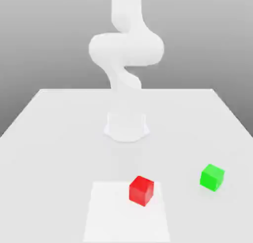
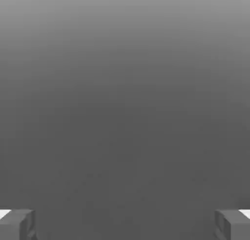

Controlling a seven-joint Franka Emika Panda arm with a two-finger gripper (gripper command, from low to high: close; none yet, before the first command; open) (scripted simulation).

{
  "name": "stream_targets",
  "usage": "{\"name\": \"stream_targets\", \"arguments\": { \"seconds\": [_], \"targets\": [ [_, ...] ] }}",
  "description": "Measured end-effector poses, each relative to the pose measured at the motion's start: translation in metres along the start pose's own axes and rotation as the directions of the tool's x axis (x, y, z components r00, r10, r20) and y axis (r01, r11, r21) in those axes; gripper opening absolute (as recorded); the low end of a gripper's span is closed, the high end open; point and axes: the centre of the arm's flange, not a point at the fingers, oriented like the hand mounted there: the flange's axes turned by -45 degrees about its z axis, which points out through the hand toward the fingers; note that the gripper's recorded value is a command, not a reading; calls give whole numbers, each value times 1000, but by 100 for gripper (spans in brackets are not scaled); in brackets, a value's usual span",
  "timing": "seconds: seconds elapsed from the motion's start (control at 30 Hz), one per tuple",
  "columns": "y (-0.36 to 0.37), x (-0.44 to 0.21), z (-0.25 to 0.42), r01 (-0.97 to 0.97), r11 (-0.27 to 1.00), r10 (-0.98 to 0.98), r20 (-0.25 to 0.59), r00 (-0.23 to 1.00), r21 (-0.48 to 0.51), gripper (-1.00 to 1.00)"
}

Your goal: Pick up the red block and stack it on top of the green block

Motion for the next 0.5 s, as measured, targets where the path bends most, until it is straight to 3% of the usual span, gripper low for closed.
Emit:
{"name": "stream_targets", "arguments": {
  "seconds": [0.27, 0.5],
  "targets": [
    [-18, -89, 187, -155, 980, 184, 275, 944, -122, 0],
    [-18, -227, 301, -294, 922, 384, 487, 785, -254, 0]
  ]
}}
